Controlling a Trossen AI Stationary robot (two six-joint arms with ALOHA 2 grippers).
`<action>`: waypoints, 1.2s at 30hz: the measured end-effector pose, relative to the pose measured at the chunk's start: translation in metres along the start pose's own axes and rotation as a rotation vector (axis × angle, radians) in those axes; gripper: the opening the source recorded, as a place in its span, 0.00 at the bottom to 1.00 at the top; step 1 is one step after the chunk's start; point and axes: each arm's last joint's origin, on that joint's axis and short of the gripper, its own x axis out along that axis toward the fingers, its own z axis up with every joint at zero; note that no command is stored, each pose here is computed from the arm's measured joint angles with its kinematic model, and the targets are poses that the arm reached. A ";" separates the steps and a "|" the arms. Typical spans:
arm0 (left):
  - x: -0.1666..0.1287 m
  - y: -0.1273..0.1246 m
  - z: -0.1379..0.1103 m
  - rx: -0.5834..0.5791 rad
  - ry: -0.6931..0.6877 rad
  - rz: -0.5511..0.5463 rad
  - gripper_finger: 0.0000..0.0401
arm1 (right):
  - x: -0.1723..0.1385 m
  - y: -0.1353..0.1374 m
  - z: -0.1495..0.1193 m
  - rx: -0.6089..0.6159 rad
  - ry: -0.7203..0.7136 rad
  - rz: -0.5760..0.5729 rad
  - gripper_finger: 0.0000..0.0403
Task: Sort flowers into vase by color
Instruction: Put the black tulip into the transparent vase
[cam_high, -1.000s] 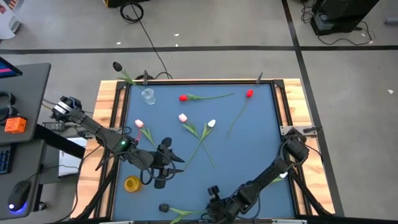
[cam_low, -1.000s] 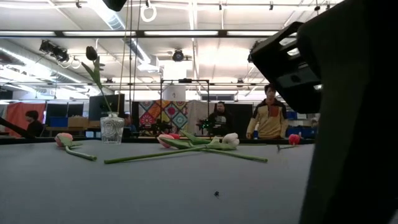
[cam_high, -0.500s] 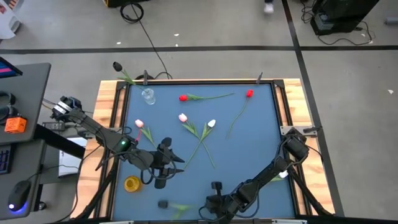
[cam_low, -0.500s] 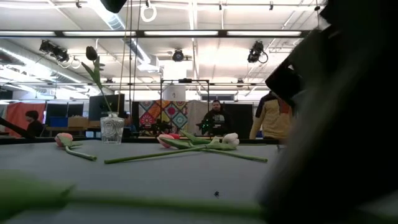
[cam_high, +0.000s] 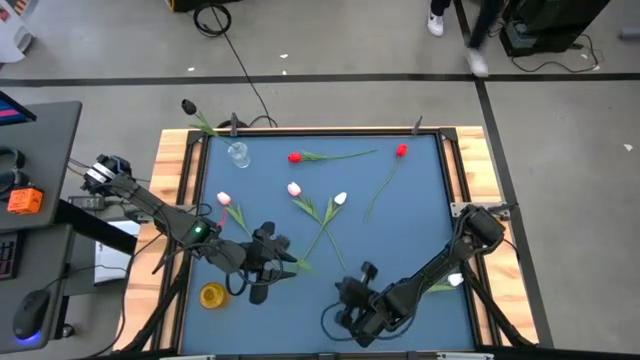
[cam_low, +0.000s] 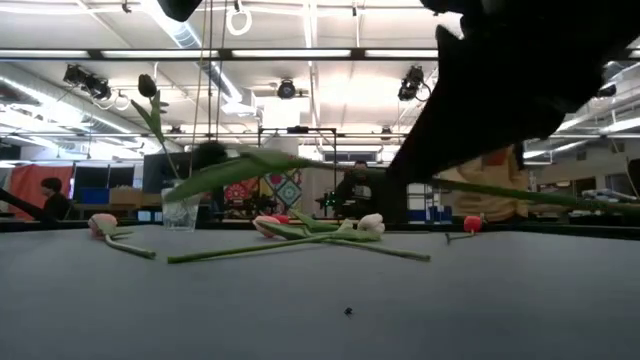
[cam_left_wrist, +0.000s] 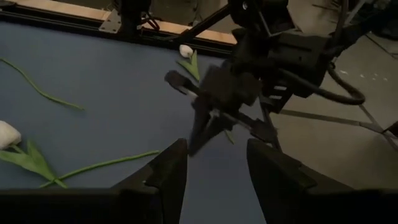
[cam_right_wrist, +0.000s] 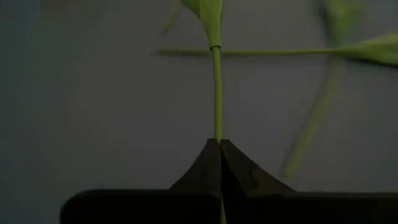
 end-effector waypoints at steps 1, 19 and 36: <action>0.000 0.000 0.000 -0.002 -0.004 0.009 0.43 | -0.002 -0.003 0.002 0.025 -0.018 -0.024 0.00; 0.008 0.031 0.019 -0.187 -0.177 0.257 0.43 | -0.050 -0.034 0.057 0.098 -0.462 -0.206 0.00; 0.007 0.032 0.050 -0.106 -0.394 0.097 0.43 | -0.074 -0.048 0.120 0.064 -0.512 -0.181 0.00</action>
